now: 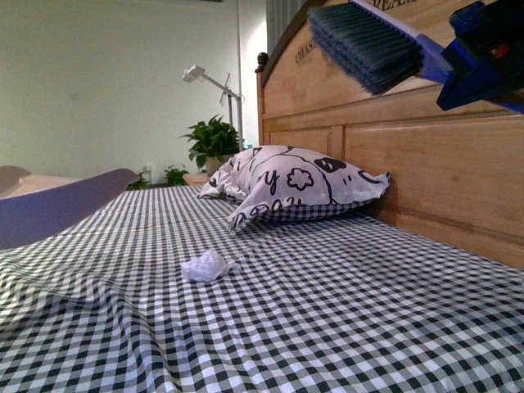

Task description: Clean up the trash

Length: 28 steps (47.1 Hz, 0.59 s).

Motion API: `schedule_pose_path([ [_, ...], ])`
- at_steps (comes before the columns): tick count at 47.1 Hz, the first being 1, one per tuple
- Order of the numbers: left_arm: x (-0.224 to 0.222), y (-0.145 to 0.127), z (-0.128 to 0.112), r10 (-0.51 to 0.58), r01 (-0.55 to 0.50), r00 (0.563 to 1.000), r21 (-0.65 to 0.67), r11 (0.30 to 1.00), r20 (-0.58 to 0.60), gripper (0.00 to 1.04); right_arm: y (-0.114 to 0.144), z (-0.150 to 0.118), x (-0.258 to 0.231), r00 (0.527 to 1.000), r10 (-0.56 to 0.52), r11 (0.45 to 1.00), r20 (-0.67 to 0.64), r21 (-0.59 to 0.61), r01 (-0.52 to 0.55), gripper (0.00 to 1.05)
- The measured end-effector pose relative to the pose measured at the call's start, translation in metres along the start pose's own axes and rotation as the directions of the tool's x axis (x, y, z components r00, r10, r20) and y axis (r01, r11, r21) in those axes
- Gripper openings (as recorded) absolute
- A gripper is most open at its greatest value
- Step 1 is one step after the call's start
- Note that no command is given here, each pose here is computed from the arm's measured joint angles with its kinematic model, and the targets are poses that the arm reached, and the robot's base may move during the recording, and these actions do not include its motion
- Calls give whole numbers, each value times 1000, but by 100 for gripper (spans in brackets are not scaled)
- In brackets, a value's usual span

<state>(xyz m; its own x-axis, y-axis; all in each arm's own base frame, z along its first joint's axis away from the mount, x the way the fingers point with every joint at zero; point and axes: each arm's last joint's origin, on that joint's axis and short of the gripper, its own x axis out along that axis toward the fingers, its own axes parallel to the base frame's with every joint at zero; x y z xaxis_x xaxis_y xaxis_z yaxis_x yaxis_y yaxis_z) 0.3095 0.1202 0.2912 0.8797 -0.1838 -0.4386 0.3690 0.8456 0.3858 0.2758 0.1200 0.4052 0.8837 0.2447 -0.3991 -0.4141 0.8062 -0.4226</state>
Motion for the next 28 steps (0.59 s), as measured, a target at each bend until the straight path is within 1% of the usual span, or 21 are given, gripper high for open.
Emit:
schedule_pose_path([
  [3,6,2,-6,-41,41,999,20,999,-8,25,2,6,12,999,-11,999,-31,-36,10,17],
  [7,13,5,-11,-59,61,998,49,997,-26,25,8,13,28,998,-17,996,-68,-93,11,17],
  [15,26,8,-19,-98,102,994,83,991,-59,25,20,23,46,995,-14,989,-96,-148,-1,17],
  [20,33,9,-20,-118,124,990,97,988,-71,25,28,30,58,994,-9,984,-109,-176,-10,17],
  [28,52,12,-18,-171,188,979,153,970,-113,25,41,43,83,992,-1,976,-128,-214,-26,17],
])
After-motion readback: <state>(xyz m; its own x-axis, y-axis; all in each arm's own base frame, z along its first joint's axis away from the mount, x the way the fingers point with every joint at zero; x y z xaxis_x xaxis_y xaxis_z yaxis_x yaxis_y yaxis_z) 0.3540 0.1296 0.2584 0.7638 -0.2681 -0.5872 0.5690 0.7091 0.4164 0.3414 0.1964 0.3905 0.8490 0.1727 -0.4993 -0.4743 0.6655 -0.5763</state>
